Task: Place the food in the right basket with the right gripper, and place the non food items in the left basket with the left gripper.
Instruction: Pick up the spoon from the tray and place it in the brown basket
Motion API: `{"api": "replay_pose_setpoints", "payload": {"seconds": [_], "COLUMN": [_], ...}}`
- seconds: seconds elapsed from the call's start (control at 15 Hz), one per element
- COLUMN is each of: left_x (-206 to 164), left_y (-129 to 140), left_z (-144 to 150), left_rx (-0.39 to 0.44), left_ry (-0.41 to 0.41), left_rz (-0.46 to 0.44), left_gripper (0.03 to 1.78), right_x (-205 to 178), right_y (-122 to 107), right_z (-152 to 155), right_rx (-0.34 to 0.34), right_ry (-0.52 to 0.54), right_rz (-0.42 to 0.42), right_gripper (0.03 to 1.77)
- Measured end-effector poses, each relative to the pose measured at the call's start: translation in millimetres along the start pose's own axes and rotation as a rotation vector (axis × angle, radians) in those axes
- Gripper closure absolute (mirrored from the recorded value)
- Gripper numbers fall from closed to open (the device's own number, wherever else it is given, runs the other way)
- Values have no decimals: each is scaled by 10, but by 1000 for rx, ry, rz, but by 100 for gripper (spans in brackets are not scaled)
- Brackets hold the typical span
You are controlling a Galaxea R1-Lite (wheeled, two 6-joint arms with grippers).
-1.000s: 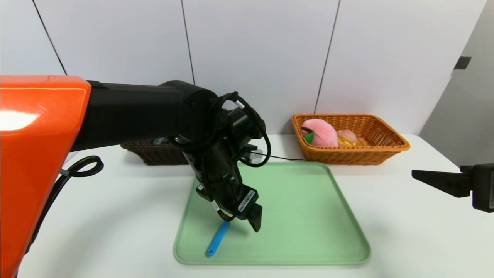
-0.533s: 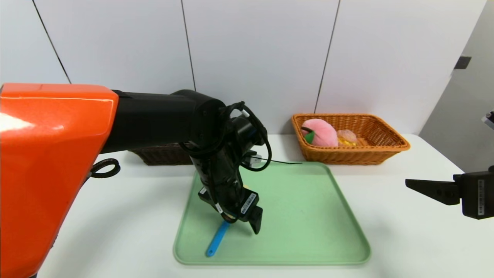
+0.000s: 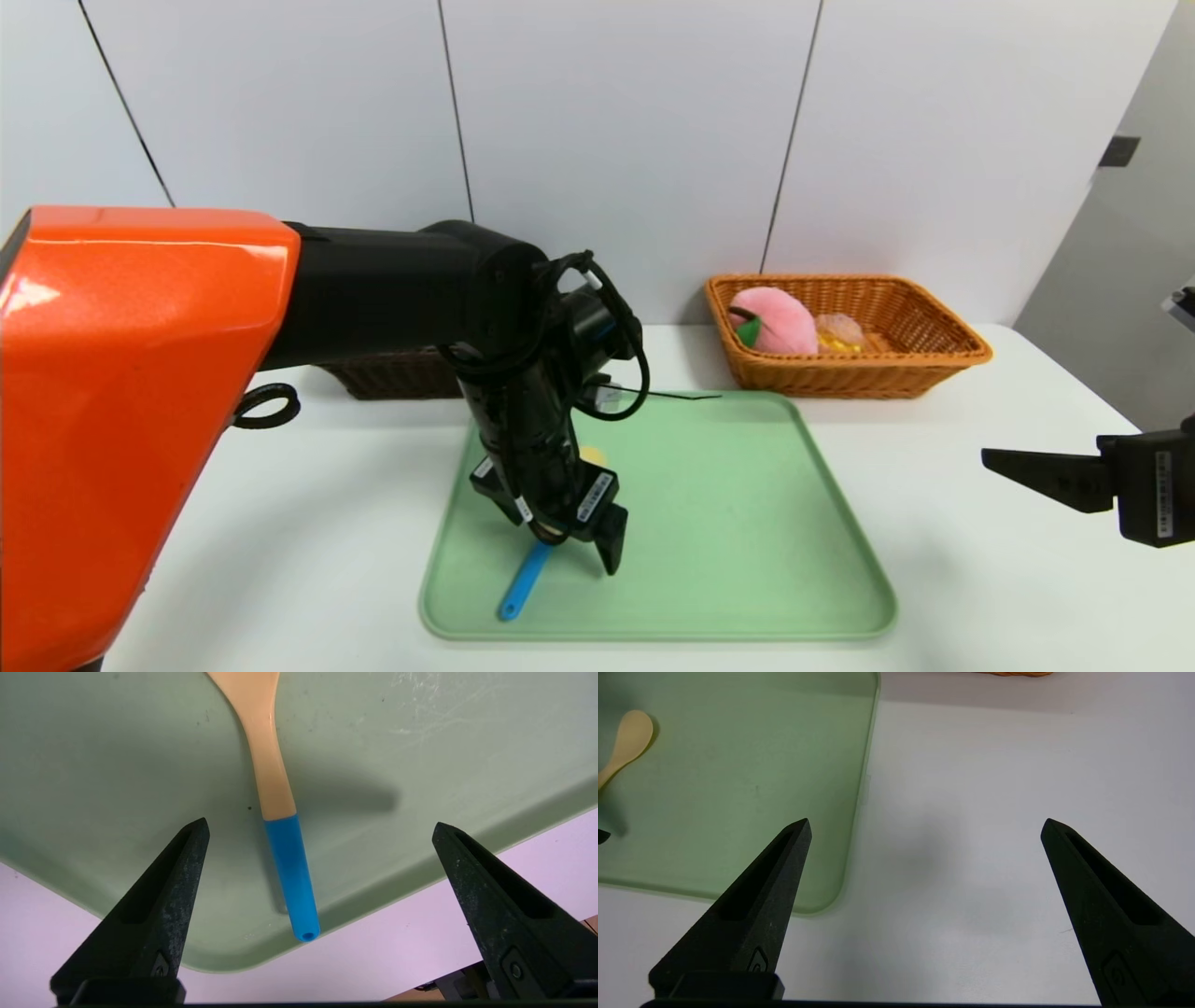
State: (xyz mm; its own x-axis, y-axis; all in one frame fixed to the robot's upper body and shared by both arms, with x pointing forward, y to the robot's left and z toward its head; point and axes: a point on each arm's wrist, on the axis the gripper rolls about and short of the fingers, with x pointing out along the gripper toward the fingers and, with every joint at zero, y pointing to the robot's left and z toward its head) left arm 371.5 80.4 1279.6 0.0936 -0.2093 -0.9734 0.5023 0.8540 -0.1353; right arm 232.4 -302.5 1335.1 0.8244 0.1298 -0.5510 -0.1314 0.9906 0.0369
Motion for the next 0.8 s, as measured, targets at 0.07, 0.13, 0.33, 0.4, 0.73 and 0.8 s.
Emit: {"api": "replay_pose_setpoints", "payload": {"seconds": [0.07, 0.13, 0.33, 0.4, 0.73, 0.8], "left_x": [2, 1, -2, 1, 48, 62], "left_y": [3, 4, 8, 6, 4, 4], "left_z": [-13, -17, -13, -8, 31, 35], "left_rx": [-2, -3, -2, 0, 6, 7], "left_ry": [11, 15, 13, 11, 11, 15], "left_rz": [2, 3, 2, 2, 3, 4], "left_gripper": [12, 12, 12, 12, 12, 12], "right_x": [0, -3, -10, -11, -15, -15], "right_y": [-1, -2, -5, -5, -5, -5], "right_z": [-12, -21, -41, -44, -45, -45], "right_rx": [0, 0, 0, 0, -1, -1], "right_ry": [3, 3, 5, 6, 4, 4], "right_rz": [0, 0, 0, 0, 1, 2], "right_gripper": [10, 10, 10, 10, 10, 10]}}
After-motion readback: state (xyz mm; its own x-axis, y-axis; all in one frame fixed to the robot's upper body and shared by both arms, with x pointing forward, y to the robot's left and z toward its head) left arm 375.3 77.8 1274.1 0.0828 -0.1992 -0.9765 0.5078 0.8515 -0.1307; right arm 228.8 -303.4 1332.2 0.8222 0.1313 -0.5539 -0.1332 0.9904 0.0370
